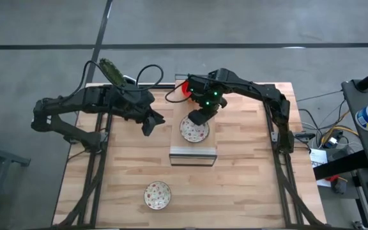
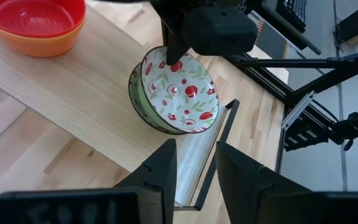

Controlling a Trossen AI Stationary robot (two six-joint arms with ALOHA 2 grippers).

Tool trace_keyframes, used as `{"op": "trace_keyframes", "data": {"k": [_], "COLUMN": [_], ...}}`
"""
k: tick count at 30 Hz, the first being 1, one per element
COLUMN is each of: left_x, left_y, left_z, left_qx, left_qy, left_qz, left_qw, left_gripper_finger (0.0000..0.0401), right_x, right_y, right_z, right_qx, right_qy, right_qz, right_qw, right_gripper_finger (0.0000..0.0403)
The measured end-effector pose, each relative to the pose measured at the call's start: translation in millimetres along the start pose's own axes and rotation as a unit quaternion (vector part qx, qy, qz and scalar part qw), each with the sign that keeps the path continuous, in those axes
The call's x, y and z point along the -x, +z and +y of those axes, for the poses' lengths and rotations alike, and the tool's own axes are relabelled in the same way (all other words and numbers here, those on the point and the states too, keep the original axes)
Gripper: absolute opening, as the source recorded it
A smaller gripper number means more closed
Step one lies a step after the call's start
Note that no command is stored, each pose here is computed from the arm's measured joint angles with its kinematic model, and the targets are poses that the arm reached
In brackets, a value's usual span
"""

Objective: Pick & Place Mini bowls
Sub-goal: Stack the right white patterned bowl on the white patterned bowl on the shelf

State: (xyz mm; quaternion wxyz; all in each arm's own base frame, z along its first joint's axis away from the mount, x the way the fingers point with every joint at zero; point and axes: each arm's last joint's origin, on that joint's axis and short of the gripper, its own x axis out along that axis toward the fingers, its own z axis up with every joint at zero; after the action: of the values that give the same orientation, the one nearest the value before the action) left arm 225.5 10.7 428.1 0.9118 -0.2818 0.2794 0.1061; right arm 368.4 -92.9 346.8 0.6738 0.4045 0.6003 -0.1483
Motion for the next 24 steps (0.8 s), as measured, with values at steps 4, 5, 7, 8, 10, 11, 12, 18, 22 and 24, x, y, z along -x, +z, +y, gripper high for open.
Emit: {"op": "trace_keyframes", "data": {"k": [4, 5, 7, 8, 10, 11, 12, 18, 22, 24], "left_x": [0.0, 0.0, 0.0, 0.0, 0.0, 0.0, 0.0, 0.0, 0.0, 0.0], "left_y": [0.0, 0.0, 0.0, 0.0, 0.0, 0.0, 0.0, -0.1, -0.1, -0.1], "left_z": [0.0, 0.0, 0.0, -0.1, 0.0, 0.0, 0.0, -0.2, -0.2, -0.2], "left_qx": [0.001, 0.002, 0.002, 0.002, 0.002, 0.002, 0.002, 0.007, 0.009, 0.009], "left_qy": [0.000, 0.000, 0.000, 0.000, 0.000, 0.000, -0.001, -0.002, -0.003, -0.003], "left_qz": [0.000, 0.000, 0.000, 0.000, 0.000, 0.000, 0.001, 0.001, 0.002, 0.002], "left_qw": [1.000, 1.000, 1.000, 1.000, 1.000, 1.000, 1.000, 1.000, 1.000, 1.000], "left_gripper_finger": [0.0103, 0.0103, 0.0103, 0.0103, 0.0103, 0.0103, 0.0103, 0.0103, 0.0103, 0.0103], "right_x": [-1.2, -2.1, -3.6, -4.4, -5.4, -5.8, -6.0, -6.4, -6.4, -6.4], "right_y": [-0.2, -0.1, 0.0, 0.2, 0.3, 0.3, 0.3, 0.5, 0.6, 0.7], "right_z": [-0.1, -0.4, -1.1, -1.5, -2.1, -2.2, -2.4, -2.7, -2.7, -2.6], "right_qx": [-0.002, -0.003, -0.004, -0.004, -0.005, -0.005, -0.006, -0.004, -0.004, -0.004], "right_qy": [0.006, 0.005, 0.001, -0.001, -0.005, -0.005, -0.007, -0.010, -0.009, -0.008], "right_qz": [0.007, 0.008, 0.010, 0.010, 0.010, 0.011, 0.010, 0.009, 0.009, 0.009], "right_qw": [1.000, 1.000, 1.000, 1.000, 1.000, 1.000, 1.000, 1.000, 1.000, 1.000], "right_gripper_finger": [0.0013, 0.0013, 0.0013, 0.0013, 0.0013, 0.0013, 0.0013, 0.0027, 0.0062, 0.0080]}}
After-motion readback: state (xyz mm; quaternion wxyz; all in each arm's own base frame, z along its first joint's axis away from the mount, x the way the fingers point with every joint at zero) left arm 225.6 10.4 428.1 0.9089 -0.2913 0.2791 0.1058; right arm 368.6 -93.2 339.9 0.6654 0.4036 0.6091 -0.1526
